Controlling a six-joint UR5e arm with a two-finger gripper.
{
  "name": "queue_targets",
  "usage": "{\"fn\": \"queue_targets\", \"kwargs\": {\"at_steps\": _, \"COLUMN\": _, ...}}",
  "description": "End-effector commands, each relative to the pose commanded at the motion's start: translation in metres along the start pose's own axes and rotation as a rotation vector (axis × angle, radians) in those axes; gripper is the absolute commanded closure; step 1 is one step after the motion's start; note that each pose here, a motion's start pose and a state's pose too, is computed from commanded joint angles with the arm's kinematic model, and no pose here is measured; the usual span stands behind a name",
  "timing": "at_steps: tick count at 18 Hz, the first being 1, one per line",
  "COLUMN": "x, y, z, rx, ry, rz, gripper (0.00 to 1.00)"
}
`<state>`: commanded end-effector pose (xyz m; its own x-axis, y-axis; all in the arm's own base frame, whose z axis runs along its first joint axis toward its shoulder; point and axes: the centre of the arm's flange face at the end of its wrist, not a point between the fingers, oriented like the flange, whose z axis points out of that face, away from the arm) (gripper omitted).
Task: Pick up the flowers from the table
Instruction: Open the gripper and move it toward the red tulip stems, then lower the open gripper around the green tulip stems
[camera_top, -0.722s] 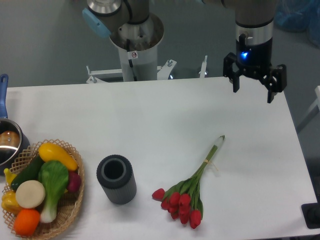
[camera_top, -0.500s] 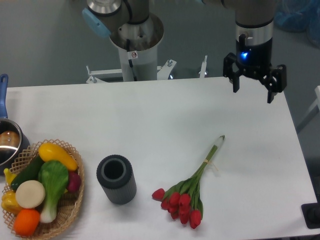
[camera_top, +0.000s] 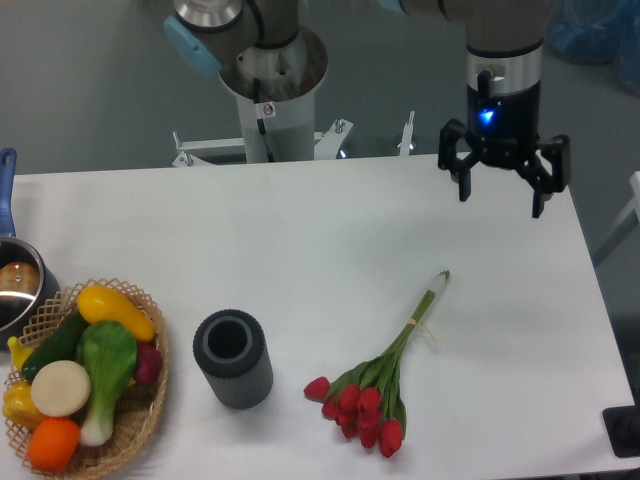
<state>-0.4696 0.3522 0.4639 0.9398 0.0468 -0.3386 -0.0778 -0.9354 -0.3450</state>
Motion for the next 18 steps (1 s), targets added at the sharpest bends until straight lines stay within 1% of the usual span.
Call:
{"fn": "queue_targets", "kwargs": {"at_steps": 2, "x": 0.004, "y": -0.001, "z": 0.011, "rx": 0.009, "ry": -0.007, "rz": -0.064, "gripper": 0.0}}
{"fn": "queue_targets", "kwargs": {"at_steps": 4, "x": 0.006, "y": -0.002, "z": 0.026, "rx": 0.017, "ry": -0.017, "rz": -0.098, "gripper": 0.0}}
{"fn": "queue_targets", "kwargs": {"at_steps": 5, "x": 0.008, "y": -0.005, "z": 0.029, "rx": 0.02, "ry": -0.016, "rz": -0.099, "gripper": 0.0}}
{"fn": "queue_targets", "kwargs": {"at_steps": 9, "x": 0.02, "y": -0.024, "z": 0.057, "rx": 0.032, "ry": 0.012, "rz": -0.052, "gripper": 0.0}}
{"fn": "queue_targets", "kwargs": {"at_steps": 15, "x": 0.035, "y": -0.06, "z": 0.114, "rx": 0.025, "ry": 0.087, "rz": -0.007, "gripper": 0.0}}
{"fn": "queue_targets", "kwargs": {"at_steps": 18, "x": 0.041, "y": -0.061, "z": 0.137, "rx": 0.01, "ry": 0.118, "rz": 0.003, "gripper": 0.0}}
